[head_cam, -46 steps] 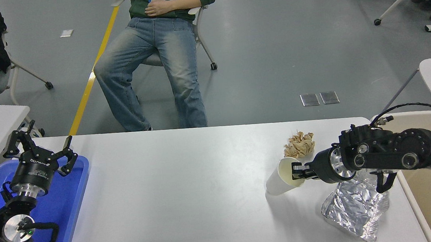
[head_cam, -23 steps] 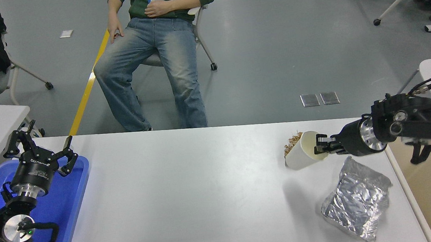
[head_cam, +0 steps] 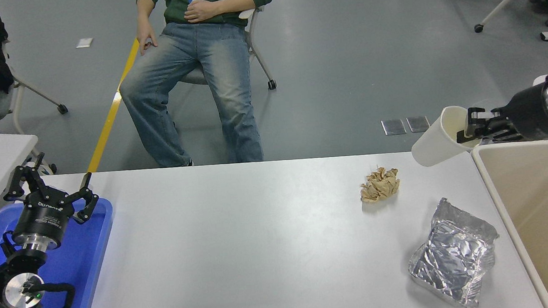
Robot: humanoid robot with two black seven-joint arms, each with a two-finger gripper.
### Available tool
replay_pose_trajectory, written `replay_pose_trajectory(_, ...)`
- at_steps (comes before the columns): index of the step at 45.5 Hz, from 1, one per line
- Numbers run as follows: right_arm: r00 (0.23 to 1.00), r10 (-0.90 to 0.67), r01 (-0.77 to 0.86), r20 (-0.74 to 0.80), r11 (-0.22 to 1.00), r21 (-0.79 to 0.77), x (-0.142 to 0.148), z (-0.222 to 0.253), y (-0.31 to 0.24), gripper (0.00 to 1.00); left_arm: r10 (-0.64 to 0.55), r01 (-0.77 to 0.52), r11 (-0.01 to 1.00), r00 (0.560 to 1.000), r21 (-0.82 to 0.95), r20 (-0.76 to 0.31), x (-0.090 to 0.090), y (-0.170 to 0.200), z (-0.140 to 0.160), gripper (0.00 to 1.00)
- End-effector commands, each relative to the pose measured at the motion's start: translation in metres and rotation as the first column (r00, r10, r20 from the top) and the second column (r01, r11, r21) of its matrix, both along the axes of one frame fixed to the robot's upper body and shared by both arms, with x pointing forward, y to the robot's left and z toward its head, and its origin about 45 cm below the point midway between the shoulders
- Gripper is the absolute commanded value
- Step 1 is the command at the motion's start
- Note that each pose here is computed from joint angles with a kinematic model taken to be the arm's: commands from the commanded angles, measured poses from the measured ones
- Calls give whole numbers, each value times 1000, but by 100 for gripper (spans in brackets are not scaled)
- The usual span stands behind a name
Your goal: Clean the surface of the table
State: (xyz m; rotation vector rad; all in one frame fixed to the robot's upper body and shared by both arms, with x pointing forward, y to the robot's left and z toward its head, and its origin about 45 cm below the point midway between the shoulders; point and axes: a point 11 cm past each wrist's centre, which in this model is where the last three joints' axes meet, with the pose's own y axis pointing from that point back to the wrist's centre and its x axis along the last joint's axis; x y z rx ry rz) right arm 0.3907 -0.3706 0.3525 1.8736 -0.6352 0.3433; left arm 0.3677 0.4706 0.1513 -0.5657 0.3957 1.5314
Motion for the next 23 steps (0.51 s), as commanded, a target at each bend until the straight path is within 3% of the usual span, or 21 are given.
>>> replay_pose_trajectory(1,1000,-7,8,14,1000,-18,-7,22,-18,0,0,0,1000,1000,0,0,0,0,0,100)
replay_pose_trajectory(23,1000,-10,10,6,1000,-23,-8,19,-20,0,-1,1,1000,1000,-1,-1,0,-1,0,100)
